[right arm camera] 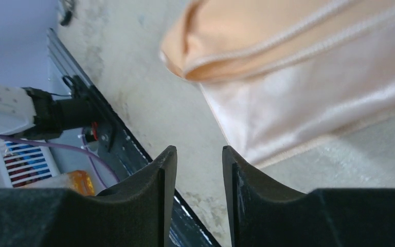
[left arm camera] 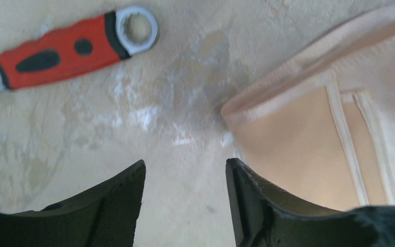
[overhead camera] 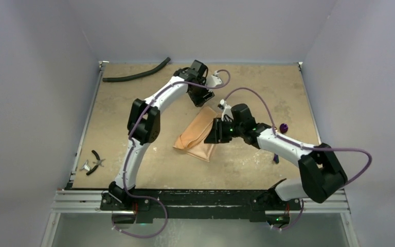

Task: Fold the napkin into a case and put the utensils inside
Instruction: Smooth out the 2/3-rectangle-folded napkin at the center of the board.

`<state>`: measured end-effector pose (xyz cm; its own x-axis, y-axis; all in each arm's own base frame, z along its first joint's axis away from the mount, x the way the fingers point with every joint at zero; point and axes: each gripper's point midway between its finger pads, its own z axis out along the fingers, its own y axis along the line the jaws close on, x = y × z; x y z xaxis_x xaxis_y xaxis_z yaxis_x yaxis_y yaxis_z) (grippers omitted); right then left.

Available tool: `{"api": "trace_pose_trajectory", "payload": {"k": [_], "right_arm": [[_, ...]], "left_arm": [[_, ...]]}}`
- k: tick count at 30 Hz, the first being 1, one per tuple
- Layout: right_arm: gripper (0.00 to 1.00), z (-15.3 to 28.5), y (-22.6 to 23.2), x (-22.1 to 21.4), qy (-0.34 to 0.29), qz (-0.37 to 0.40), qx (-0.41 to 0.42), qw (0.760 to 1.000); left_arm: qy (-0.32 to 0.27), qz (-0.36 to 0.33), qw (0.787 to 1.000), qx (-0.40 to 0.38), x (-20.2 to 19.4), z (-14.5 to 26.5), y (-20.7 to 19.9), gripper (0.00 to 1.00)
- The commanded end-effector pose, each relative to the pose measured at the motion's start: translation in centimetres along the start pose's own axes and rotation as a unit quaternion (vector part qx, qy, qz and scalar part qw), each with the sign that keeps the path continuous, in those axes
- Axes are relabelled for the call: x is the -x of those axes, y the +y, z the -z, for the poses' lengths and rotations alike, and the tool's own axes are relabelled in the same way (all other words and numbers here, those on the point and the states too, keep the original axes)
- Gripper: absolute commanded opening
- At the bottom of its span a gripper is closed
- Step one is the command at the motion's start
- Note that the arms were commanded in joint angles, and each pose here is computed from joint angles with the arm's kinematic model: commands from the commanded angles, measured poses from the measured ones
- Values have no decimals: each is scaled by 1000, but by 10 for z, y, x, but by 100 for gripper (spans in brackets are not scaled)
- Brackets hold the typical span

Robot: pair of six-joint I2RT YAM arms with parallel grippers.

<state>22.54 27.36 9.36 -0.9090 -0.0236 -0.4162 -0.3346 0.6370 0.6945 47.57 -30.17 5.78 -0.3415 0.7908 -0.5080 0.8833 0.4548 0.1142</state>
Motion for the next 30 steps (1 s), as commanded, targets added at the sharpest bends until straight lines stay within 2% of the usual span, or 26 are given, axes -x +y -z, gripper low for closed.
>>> {"api": "trace_pose_trajectory", "payload": {"k": [1,2,3,4,7,12,15,19,21,25,30], "right_arm": [[41,23,19,42,-48,57,-12,997],[39,23,19,49,-55,62,-15,996],[37,21,17,54,-60,63,-13,996],[35,18,15,55,-58,61,-10,996],[33,2,8,52,-44,57,8,997],[27,-29,-8,47,-33,45,30,998],[22,-39,-13,40,-22,36,44,998],[17,-41,-22,17,0,21,50,999],[15,-42,-24,6,11,16,60,998],[14,-46,-24,-7,21,6,89,996],[13,-49,-21,-16,33,3,119,992]], "left_arm": [[-15,-2,998,57,12,92,14,63],[-20,-1,997,68,11,106,15,66],[-25,3,997,80,11,120,18,76],[-35,9,995,88,11,134,20,81],[-38,32,993,103,0,164,15,88],[-7,3,1000,-29,-51,163,-57,93],[-13,-70,995,-73,-81,159,-101,87],[-26,-172,982,-73,-98,156,-144,81],[-39,-197,977,-69,-93,155,-152,79],[-19,-237,969,-59,-102,140,-156,76],[-3,-306,951,-51,-120,126,-165,66]]}}
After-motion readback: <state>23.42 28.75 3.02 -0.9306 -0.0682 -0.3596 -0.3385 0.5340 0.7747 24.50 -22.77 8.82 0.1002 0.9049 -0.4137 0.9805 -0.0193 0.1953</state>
